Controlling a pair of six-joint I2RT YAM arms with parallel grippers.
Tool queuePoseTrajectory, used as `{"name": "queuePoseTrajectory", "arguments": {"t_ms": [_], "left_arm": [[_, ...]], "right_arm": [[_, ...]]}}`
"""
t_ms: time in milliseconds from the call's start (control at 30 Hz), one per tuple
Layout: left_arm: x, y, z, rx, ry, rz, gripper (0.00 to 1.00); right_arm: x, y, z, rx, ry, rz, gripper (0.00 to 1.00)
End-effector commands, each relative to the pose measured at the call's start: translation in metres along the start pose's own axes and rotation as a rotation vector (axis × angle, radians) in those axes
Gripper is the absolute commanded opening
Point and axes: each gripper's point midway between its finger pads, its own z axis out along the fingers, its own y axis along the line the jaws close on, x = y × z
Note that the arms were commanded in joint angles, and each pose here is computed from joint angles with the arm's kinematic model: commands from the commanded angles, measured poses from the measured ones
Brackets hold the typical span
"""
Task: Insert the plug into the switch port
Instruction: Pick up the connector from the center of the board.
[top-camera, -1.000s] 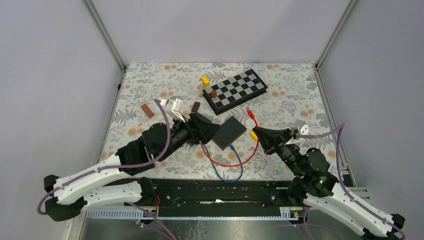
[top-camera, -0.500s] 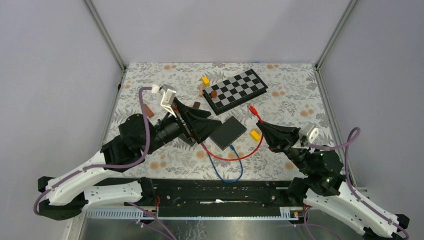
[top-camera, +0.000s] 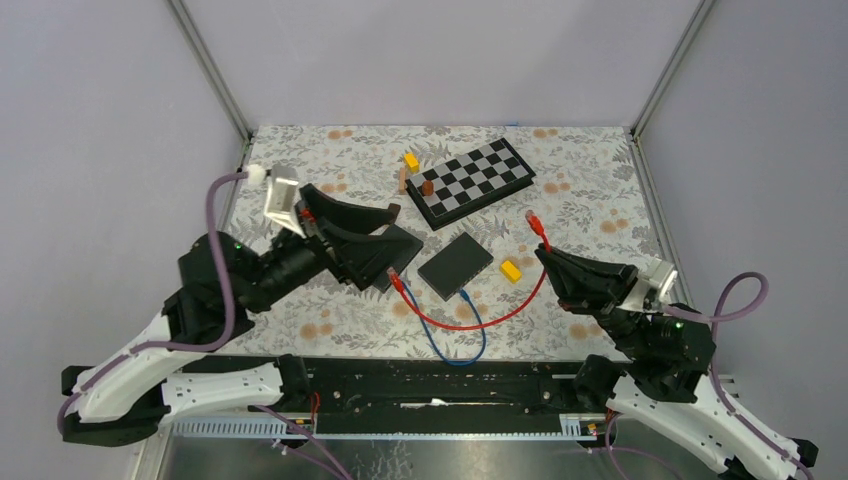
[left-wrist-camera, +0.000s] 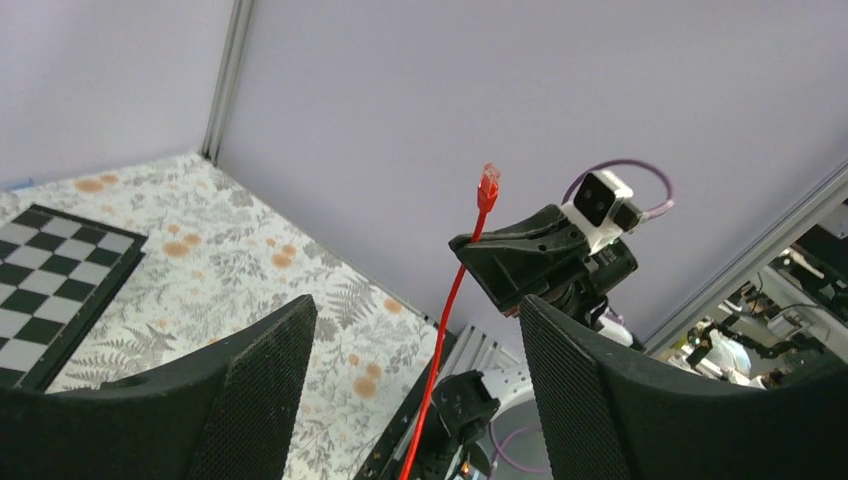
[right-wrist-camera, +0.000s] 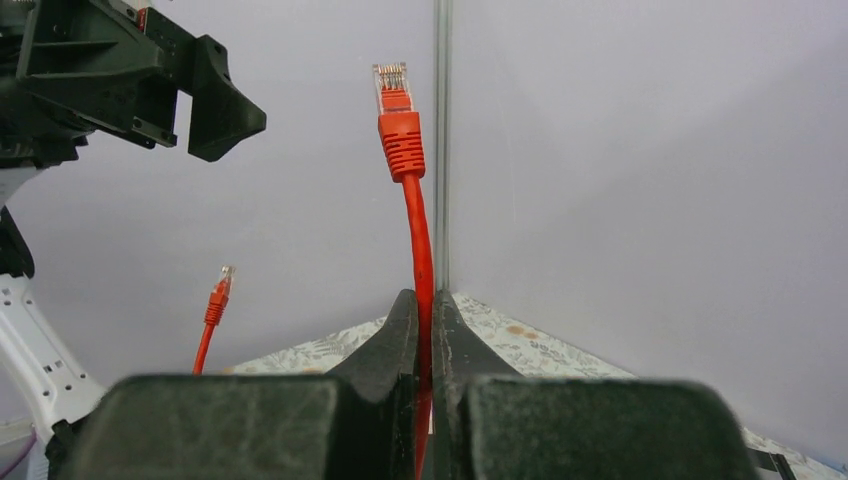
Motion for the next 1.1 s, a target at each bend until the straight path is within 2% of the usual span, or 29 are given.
{"name": "queuePoseTrajectory", "arguments": {"t_ms": [0,233,533,1067], "left_arm": [[-0.039,-0.008,-0.023,0.006,-0.110,0.022,0.78],[-0.025,-0.010,-0.029,0.049,-0.087,0.022,0.82],[-0.011,-0.055,-0.033,0.313,0.009,0.088,0.81],[-0.014,-0.094,-0.036,0.532,0.017,0.111,0.81]], "right_arm": [[-0.042,-0.007,-0.003,0.046,-0.136,0.061,0.00],[-0.055,-0.015,-0.008,0.106,-0.222,0.199,0.00],[-0.067,-0.016,-0.013,0.114,-0.313,0.361,0.00],[-0.102,-0.009,-0.020,0.049,-0.423,0.441,0.00]]}}
